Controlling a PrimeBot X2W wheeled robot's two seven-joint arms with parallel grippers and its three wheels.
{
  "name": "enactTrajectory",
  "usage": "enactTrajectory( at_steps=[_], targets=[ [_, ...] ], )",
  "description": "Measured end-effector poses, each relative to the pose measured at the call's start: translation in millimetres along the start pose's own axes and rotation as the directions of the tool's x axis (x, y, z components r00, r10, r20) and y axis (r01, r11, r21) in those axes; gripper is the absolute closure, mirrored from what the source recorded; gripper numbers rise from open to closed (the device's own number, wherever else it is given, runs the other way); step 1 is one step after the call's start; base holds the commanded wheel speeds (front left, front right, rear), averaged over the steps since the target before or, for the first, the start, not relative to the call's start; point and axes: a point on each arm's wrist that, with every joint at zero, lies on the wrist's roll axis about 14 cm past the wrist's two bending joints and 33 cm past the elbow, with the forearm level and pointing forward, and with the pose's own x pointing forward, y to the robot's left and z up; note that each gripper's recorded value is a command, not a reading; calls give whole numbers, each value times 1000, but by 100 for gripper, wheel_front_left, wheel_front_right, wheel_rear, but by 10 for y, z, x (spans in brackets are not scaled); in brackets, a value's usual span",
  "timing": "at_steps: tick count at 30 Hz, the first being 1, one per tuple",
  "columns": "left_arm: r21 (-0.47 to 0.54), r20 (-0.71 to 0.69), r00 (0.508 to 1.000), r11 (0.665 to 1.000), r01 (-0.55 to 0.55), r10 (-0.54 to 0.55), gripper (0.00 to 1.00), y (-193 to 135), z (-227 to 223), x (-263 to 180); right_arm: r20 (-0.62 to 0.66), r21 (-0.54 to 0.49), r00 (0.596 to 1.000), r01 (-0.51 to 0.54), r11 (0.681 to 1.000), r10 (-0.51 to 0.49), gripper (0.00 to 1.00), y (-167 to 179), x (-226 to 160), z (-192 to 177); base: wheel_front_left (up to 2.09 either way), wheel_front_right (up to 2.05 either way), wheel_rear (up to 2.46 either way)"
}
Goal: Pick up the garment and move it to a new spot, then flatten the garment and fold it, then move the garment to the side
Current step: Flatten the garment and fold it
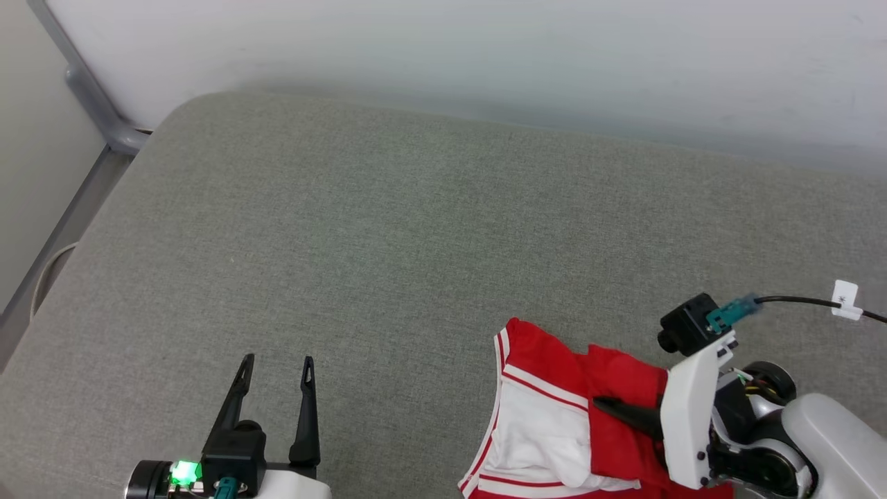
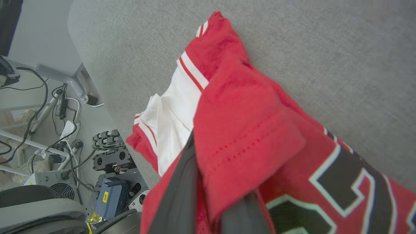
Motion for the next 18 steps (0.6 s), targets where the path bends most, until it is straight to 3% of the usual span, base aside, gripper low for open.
enactTrajectory(
  at_steps=[14,15,16,18],
  targets=[
    [-4,-29,999,1000,-25,25,0,24,-75,39,-125,-43,991,47,998,-52,100,-133,524,-248,0,0,0],
    [-4,-29,999,1000,-26,26,0,26,-76,39,-115,-38,992,45,998,-49,71,-125,525,-233,0,0,0],
    [-6,-28,999,1000,-26,26,0,24,-71,38,-99,-36,994,43,998,-46,0,-112,519,-207,0,0,0],
    [-6,-24,999,1000,-27,27,0,33,-63,29,-51,-36,998,33,999,-35,0,-65,480,-123,0,0,0]
  ],
)
